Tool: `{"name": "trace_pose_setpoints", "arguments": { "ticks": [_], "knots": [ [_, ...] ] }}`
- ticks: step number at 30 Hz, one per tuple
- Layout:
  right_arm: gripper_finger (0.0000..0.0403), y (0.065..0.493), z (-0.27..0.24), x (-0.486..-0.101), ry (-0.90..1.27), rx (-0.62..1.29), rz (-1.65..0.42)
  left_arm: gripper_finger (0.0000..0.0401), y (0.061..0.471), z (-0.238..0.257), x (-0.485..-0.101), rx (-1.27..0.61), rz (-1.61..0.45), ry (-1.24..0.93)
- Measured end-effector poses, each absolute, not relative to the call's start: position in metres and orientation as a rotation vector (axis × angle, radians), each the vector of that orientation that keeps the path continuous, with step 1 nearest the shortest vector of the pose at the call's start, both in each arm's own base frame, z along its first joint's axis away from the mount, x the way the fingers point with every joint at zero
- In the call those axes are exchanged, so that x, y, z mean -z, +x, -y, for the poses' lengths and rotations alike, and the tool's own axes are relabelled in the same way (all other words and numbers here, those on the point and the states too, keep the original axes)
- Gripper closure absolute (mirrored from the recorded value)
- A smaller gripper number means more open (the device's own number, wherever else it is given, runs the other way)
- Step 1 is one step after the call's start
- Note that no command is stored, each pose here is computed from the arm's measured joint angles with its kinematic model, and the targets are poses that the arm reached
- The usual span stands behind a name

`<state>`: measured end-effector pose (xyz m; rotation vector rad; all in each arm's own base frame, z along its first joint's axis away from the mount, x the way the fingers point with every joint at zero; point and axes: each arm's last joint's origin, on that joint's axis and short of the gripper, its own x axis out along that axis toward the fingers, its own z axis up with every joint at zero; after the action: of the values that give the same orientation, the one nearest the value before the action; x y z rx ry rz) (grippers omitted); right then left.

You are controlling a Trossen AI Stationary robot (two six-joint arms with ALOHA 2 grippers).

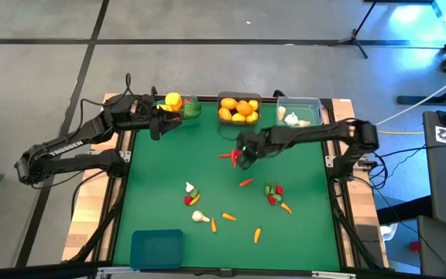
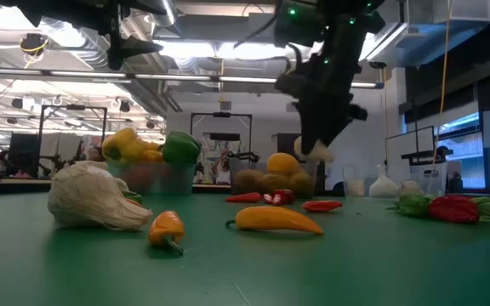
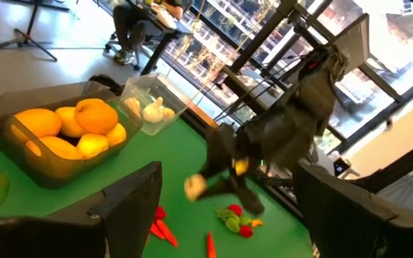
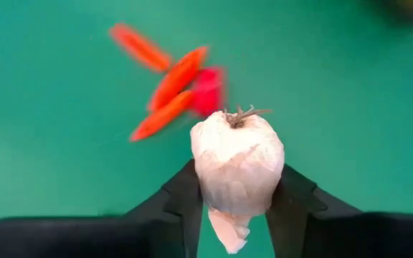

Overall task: Sort produce into baskets
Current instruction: Put the white garlic into the transparent bin

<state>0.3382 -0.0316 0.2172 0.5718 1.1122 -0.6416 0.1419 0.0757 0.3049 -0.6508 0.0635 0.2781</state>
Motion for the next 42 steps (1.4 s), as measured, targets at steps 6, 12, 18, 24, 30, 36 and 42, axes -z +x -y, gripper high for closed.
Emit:
{"name": "trace_pose_setpoints", "arguments": {
  "ticks": [6, 12, 18, 24, 30, 36, 42],
  "knots": [
    [0.0291, 0.299, 0.086, -0.249, 0.479, 0.790, -1.126, 0.0093, 0.142, -0.076, -0.305, -0.298, -0.062, -0.627],
    [0.0300, 0.248, 0.146, -0.274, 0.444, 0.973, -1.128, 0.0093, 0.142, -0.076, -0.305, -0.303, -0.061, -0.626],
    [0.0296, 0.200, 0.197, -0.280, 0.563, 1.175, -1.119, 0.0093, 0.142, -0.076, -0.305, -0.305, -0.063, -0.626],
    [0.0295, 0.172, 0.219, -0.270, 0.720, 1.240, -1.097, 0.0093, 0.142, -0.076, -0.304, -0.306, -0.067, -0.624],
    [0.0295, 0.163, 0.217, -0.242, 0.760, 1.256, -1.141, 0.0093, 0.141, -0.077, -0.301, -0.345, -0.091, -0.613],
    [0.0289, 0.163, 0.217, -0.219, 0.769, 1.236, -1.097, 0.0093, 0.141, -0.078, -0.301, -0.357, -0.086, -0.617],
    [0.0229, 0.161, 0.221, -0.217, 0.770, 1.253, -1.057, 0.0093, 0.141, -0.078, -0.301, -0.358, -0.083, -0.634]
  ]
}}
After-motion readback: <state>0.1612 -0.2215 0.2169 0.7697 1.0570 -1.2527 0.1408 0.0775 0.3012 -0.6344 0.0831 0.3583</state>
